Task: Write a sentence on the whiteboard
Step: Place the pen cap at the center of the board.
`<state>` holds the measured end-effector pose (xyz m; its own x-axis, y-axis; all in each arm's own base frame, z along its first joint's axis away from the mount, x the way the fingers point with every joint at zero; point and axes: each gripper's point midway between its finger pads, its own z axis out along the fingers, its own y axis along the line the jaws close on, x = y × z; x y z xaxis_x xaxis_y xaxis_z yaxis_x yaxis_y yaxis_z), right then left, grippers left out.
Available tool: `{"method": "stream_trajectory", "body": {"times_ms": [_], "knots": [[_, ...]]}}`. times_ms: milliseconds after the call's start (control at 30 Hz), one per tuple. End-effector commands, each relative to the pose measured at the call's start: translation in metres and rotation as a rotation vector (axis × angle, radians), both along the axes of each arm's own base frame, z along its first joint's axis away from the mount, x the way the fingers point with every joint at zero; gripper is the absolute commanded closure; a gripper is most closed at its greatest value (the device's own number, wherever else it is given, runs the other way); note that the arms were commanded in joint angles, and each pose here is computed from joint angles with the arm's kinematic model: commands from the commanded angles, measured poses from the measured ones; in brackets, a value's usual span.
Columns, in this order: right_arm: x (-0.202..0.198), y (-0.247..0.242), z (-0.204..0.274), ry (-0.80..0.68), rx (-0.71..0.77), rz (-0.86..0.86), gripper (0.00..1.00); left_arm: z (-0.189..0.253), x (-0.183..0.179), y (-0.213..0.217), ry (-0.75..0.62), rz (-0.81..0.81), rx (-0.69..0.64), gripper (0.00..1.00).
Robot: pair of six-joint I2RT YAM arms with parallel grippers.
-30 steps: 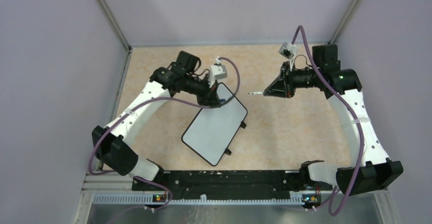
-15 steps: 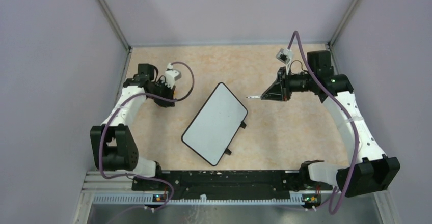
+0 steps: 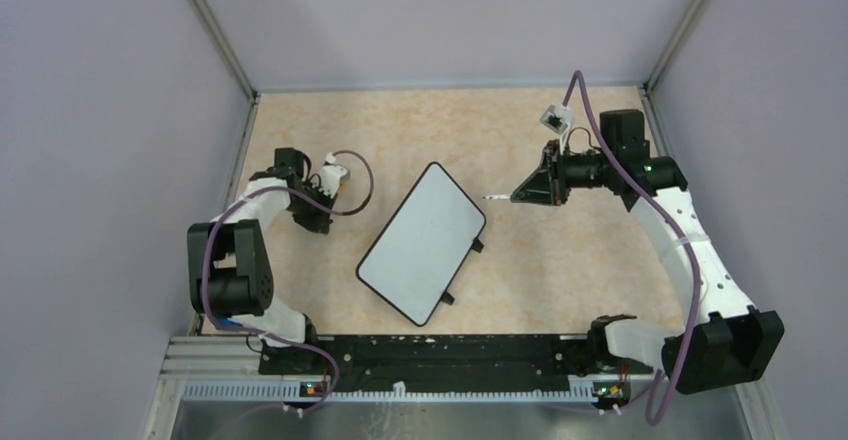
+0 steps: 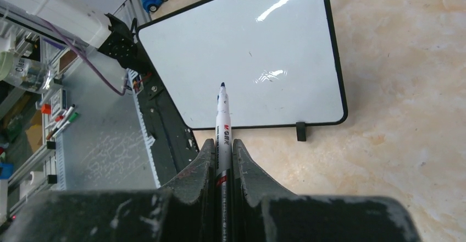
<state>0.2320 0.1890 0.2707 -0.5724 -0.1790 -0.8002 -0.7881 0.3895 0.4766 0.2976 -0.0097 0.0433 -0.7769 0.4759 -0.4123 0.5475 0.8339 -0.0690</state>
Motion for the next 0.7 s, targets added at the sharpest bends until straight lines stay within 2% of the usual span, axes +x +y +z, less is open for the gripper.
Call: {"method": "stream_trajectory", "body": {"times_ms": [0, 167, 433, 533, 600, 667], "knots": [[-0.001, -0.001, 0.013, -0.074, 0.022, 0.000, 1.00, -0.013, -0.001, 0.004, 0.001, -0.027, 0.020, 0.89], [-0.002, -0.002, 0.012, -0.070, 0.019, 0.000, 1.00, -0.023, -0.005, 0.006, 0.024, -0.031, 0.030, 0.82], [-0.002, -0.002, 0.012, -0.066, 0.014, 0.001, 1.00, -0.015, -0.009, -0.005, 0.044, -0.048, -0.031, 0.54], [-0.002, -0.002, 0.011, -0.064, 0.011, 0.003, 1.00, -0.002, -0.007, -0.012, 0.032, -0.055, -0.072, 0.49], [-0.002, -0.002, 0.011, -0.065, 0.010, 0.002, 1.00, 0.015, -0.002, -0.020, 0.005, -0.056, -0.131, 0.48], [-0.001, -0.002, 0.010, -0.066, 0.009, -0.001, 1.00, 0.037, -0.002, -0.039, -0.010, -0.078, -0.258, 0.48]]}}
